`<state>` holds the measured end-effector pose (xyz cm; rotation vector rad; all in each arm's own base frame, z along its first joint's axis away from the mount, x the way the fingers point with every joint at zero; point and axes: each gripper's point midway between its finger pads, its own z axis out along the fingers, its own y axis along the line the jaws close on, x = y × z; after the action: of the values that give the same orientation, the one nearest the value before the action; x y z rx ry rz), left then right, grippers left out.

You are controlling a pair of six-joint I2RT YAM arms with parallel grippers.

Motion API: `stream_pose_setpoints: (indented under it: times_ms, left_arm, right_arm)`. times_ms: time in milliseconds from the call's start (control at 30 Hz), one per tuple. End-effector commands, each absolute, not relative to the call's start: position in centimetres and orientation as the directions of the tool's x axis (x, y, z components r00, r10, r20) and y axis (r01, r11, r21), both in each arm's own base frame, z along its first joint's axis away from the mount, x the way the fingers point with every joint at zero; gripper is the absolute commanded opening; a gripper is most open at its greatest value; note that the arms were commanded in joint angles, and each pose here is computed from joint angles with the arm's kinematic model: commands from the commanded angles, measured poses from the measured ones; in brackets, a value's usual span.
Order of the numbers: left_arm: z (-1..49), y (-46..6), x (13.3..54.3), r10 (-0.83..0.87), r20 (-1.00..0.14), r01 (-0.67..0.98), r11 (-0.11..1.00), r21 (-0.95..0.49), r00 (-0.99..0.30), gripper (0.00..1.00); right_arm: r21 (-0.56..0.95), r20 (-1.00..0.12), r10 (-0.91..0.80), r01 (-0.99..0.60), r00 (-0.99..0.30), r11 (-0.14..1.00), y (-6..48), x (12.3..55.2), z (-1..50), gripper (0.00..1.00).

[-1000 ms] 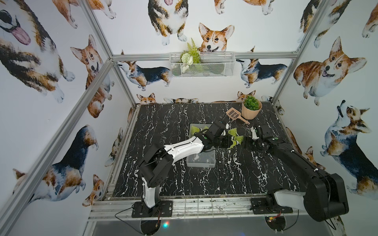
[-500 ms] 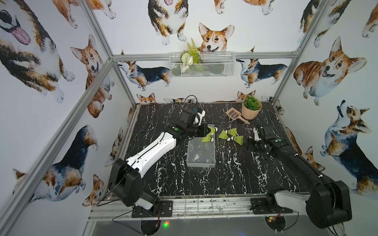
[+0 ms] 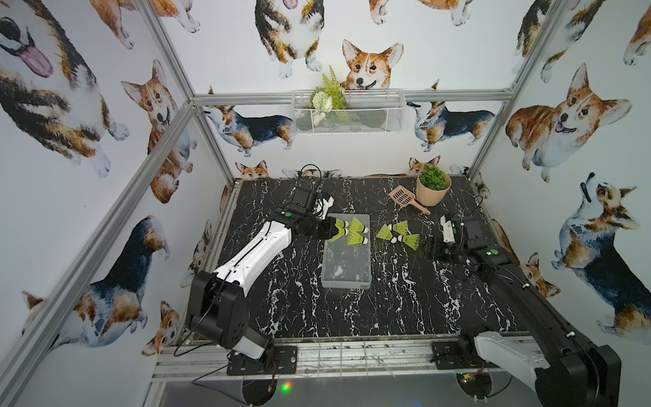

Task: Put the shuttlecocks into the storage box
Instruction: Place the shuttlecock in the storage box.

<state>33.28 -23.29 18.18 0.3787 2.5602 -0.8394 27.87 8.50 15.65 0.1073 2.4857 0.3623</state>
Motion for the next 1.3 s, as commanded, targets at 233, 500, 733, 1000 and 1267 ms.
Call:
stream_pose_setpoints:
  times_ms: [233, 500, 733, 1000, 1267]
  left_arm:
    - [15.4, -23.6, 34.3, 0.212, -0.403, 0.406, 0.770, -0.492, -0.890, 0.00]
    - [13.5, -23.8, 35.2, 0.215, -0.368, 0.386, 0.781, -0.491, -0.904, 0.00]
    - [12.5, -24.0, 35.6, 0.205, -0.351, 0.367, 0.787, -0.497, -0.914, 0.00]
    - [11.5, -24.6, 36.1, 0.193, -0.331, 0.350, 0.776, -0.525, -0.924, 0.00]
    - [10.5, -24.9, 36.5, 0.191, -0.318, 0.341, 0.778, -0.528, -0.929, 0.00]
  right_arm:
    - [0.291, -0.581, 0.148, -0.034, -0.800, 0.956, 8.7, 27.5, 16.4, 0.75]
    - [0.284, -0.589, 0.148, -0.032, -0.794, 0.958, 8.6, 27.4, 16.6, 0.76]
    - [0.285, -0.586, 0.146, -0.034, -0.797, 0.958, 8.6, 27.4, 16.5, 0.76]
    - [0.282, -0.586, 0.143, -0.036, -0.797, 0.959, 8.6, 27.4, 16.5, 0.76]
    - [0.286, -0.583, 0.143, -0.038, -0.800, 0.957, 8.7, 27.3, 16.4, 0.76]
